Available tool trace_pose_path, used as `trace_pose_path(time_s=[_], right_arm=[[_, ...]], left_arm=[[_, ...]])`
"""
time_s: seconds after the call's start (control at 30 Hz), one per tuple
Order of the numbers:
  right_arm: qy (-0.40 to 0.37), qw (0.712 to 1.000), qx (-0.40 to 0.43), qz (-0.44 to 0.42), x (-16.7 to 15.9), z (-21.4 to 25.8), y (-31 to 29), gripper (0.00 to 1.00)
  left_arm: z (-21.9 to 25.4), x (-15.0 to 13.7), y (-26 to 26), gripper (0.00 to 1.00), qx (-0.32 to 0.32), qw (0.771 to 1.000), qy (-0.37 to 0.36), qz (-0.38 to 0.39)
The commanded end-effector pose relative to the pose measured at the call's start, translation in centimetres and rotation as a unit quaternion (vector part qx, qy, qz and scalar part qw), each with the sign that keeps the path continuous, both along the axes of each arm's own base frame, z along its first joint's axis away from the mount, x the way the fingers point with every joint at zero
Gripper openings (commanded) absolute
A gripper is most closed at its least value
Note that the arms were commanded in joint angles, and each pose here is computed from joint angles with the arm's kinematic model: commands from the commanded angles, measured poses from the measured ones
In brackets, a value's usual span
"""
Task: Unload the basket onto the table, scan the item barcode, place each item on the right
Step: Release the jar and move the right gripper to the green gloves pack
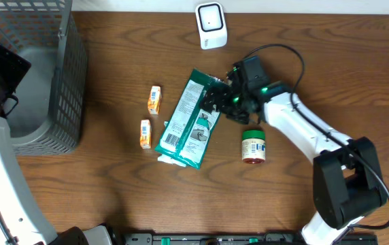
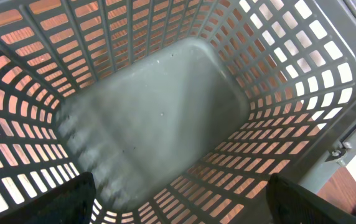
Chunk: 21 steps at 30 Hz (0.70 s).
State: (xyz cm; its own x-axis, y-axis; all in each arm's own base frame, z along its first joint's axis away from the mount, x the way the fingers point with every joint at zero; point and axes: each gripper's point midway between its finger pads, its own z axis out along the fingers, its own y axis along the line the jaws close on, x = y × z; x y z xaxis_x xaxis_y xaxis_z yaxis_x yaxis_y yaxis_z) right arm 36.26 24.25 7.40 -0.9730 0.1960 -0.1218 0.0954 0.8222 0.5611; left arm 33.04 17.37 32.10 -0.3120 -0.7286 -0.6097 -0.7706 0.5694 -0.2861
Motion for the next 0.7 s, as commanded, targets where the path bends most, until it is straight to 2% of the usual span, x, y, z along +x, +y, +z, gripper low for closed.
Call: trace_pose_path(time_s=[0.0, 0.2, 0.67], right_arm=[[-0.008, 0.999, -0.038, -0.030, -0.4, -0.9, 0.6, 0.95], [-0.017, 0.995, -0.074, -0.069, -0.8, -1.4, 1.3, 0.95], [0.019, 0.991, -0.056, -0.116, -3.4, -4.7, 2.0, 0.88]], left_arm=[[0.1, 0.0, 0.2, 0.88, 0.004, 1.000, 0.001, 0.001], [0.1, 0.0, 0.2, 0.88, 0.004, 1.000, 0.001, 0.001], [0.1, 0.0, 0.2, 0.88, 0.004, 1.000, 0.001, 0.001]])
